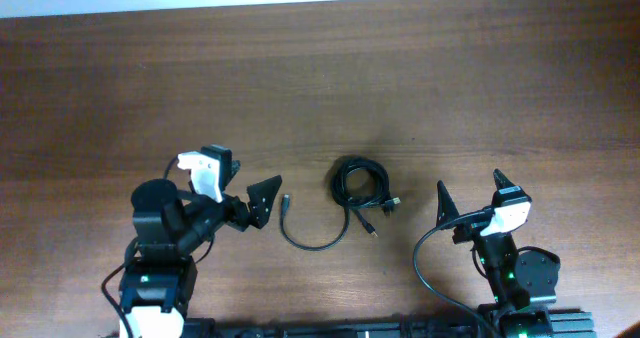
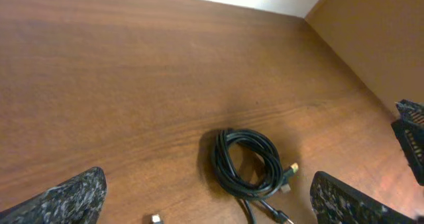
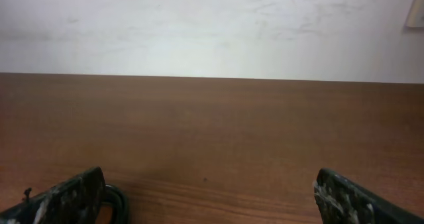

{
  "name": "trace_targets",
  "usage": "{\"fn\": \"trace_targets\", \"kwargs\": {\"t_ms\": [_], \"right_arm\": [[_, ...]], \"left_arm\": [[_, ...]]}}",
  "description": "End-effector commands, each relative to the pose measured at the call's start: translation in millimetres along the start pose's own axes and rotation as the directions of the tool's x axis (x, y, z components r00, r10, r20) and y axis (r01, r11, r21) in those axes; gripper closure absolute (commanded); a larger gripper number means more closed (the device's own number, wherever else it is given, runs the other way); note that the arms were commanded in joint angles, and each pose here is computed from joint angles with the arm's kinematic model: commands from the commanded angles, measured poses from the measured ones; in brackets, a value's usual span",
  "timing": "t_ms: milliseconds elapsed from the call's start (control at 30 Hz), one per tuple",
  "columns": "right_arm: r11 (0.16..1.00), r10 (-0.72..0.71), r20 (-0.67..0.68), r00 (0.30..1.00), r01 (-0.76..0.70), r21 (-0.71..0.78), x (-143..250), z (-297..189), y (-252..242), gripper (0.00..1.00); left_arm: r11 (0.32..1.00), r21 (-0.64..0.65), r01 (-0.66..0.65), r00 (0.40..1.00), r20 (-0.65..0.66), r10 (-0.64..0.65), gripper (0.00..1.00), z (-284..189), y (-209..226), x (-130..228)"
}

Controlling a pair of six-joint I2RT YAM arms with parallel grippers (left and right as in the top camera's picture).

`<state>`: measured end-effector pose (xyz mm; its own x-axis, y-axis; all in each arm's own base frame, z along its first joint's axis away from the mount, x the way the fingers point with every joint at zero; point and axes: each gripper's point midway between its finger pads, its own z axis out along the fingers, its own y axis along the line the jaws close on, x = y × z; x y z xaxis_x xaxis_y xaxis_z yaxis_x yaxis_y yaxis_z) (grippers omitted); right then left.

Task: Untangle cables
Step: 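Move left gripper over the black cable coil and lower onto it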

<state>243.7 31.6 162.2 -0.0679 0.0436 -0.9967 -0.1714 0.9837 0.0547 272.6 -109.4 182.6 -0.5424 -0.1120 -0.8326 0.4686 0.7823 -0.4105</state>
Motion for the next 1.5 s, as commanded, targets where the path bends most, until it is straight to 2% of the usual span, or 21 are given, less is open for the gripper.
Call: {"fn": "trace_targets", "kwargs": {"t_ms": [0,67,367,433,500,533,633,667,733,833,900,1033,1100,1200,1333,1467], "right_arm": [[1.000,0.000,-0.003,1.000,0.000,0.004,3,0,0,0.01],[1.000,0.000,-0.003,1.000,0.000,0.004,3,0,0,0.01],[1.000,0.000,-0.003,1.000,0.000,0.004,3,0,0,0.01],[1.000,0.000,-0.003,1.000,0.000,0.004,3,0,0,0.01],[1.000,0.000,-0.003,1.000,0.000,0.004,3,0,0,0.01],[1.000,0.000,-0.003,1.000,0.000,0.004,3,0,0,0.01],[1.000,0.000,-0.003,1.000,0.000,0.004,3,0,0,0.01],[1.000,0.000,-0.003,1.000,0.000,0.004,3,0,0,0.01],[1.000,0.000,-0.003,1.000,0.000,0.004,3,0,0,0.01],[1.000,0.000,-0.003,1.000,0.000,0.004,3,0,0,0.01],[1.000,0.000,-0.003,1.000,0.000,0.004,3,0,0,0.01],[1.000,0.000,-0.003,1.000,0.000,0.004,3,0,0,0.01],[1.000,0.000,-0.003,1.000,0.000,0.003,3,0,0,0.01],[1.000,0.000,-0.003,1.000,0.000,0.004,3,0,0,0.01],[1.000,0.000,-0.003,1.000,0.000,0.004,3,0,0,0.01],[1.000,0.000,-0.003,1.000,0.000,0.004,3,0,0,0.01]], "left_arm": [[0.981,0.191,0.027,0.999,-0.046,-0.018,0.01,0,-30,4],[0.963,0.268,0.042,0.997,-0.071,-0.024,0.01,-1,-42,8],[0.959,0.246,0.140,0.981,-0.165,-0.101,0.01,20,-23,27],[0.953,0.220,0.210,0.967,-0.188,-0.170,0.01,24,-18,30],[0.952,0.122,0.281,0.947,-0.196,-0.254,0.01,31,-5,33],[0.949,0.070,0.308,0.937,-0.195,-0.290,0.05,35,0,36],[0.943,0.026,0.332,0.928,-0.188,-0.322,0.17,49,-5,37],[0.940,-0.033,0.340,0.924,-0.171,-0.341,0.26,58,-4,40],[0.928,-0.086,0.362,0.915,-0.157,-0.371,0.25,67,-3,44],[0.870,-0.162,0.466,0.858,-0.159,-0.489,0.30,79,-5,59],[0.844,-0.182,0.505,0.827,-0.178,-0.534,0.29,89,-10,71],[0.853,-0.146,0.500,0.821,-0.235,-0.521,0.29,112,-28,90],[0.854,-0.160,0.495,0.818,-0.245,-0.520,0.34,121,-28,100],[0.782,-0.243,0.573,0.749,-0.232,-0.621,0.41,131,-20,120],[0.734,-0.212,0.645,0.680,-0.279,-0.678,0.42,141,-39,132],[0.725,-0.216,0.654,0.669,-0.282,-0.688,0.41,142,-46,136]]}}
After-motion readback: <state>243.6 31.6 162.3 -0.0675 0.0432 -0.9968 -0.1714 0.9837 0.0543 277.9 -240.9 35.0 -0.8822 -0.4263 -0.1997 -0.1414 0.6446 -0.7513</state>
